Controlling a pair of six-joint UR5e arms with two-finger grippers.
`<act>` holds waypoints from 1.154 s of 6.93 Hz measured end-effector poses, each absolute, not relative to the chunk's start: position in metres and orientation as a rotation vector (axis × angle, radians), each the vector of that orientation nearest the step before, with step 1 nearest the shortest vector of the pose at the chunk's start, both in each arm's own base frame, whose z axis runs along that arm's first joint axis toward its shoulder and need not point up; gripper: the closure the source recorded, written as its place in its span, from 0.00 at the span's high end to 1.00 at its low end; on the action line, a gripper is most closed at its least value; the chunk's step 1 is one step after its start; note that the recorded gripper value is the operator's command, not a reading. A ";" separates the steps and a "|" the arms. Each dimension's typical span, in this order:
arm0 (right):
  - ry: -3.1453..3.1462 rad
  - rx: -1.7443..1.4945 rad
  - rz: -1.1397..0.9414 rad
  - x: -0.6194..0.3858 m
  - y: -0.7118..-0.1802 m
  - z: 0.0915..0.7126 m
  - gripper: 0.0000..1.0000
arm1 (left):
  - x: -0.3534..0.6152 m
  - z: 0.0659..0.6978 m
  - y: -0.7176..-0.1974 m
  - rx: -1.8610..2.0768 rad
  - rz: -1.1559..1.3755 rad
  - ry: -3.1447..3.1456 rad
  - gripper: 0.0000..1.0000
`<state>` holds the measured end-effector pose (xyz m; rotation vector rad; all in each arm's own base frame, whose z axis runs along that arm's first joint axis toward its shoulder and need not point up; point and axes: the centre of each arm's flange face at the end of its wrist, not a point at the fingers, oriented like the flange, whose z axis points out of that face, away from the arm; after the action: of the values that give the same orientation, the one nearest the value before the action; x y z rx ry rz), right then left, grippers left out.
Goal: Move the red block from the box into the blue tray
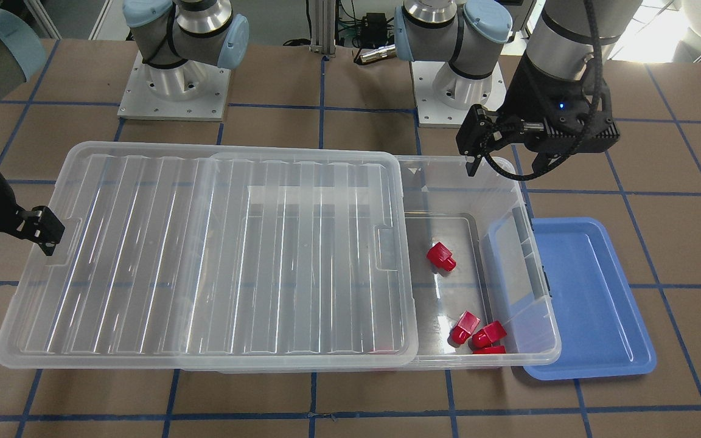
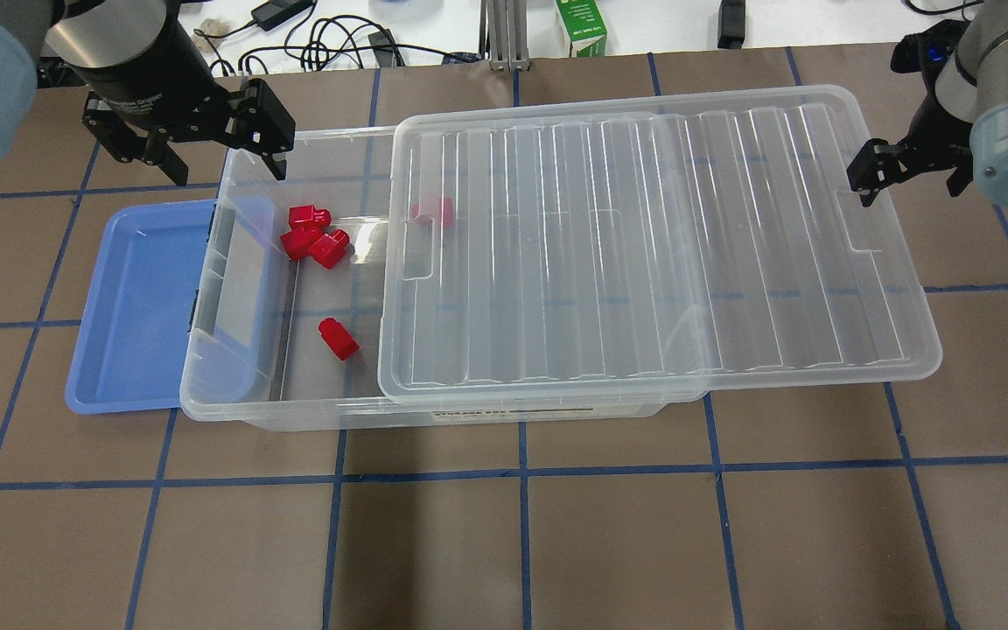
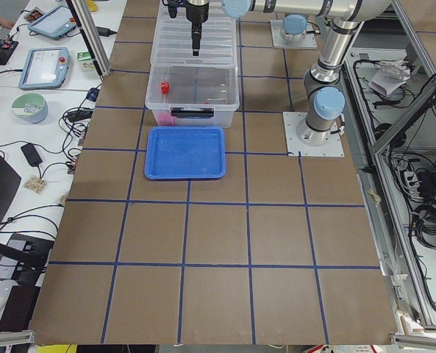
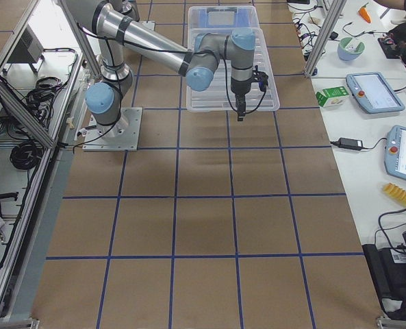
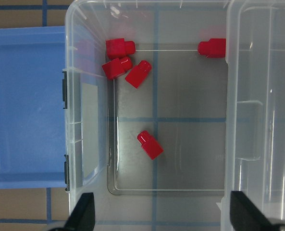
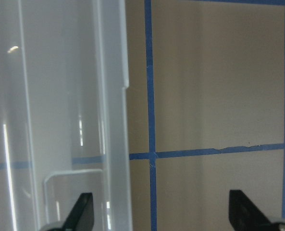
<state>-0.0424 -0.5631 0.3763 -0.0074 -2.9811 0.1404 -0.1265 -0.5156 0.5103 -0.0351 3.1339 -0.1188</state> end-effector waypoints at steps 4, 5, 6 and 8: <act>-3.145 -0.065 0.084 -0.002 -0.516 0.504 1.00 | -0.126 0.510 -0.515 -0.035 -0.114 3.133 1.00; -3.167 -0.115 0.069 0.026 -0.504 0.516 1.00 | -0.126 0.506 -0.513 -0.032 -0.099 3.132 1.00; -3.171 -0.123 0.070 0.069 -0.495 0.521 1.00 | -0.127 0.494 -0.512 -0.032 -0.066 3.133 1.00; -3.175 -0.121 0.129 0.131 -0.492 0.522 1.00 | -0.124 0.443 -0.524 -0.038 -0.020 3.142 1.00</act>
<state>0.1305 -0.4920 0.5221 -0.1213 -3.1752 0.1293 -0.1241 -0.5241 0.4431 -0.0378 3.1416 -0.0196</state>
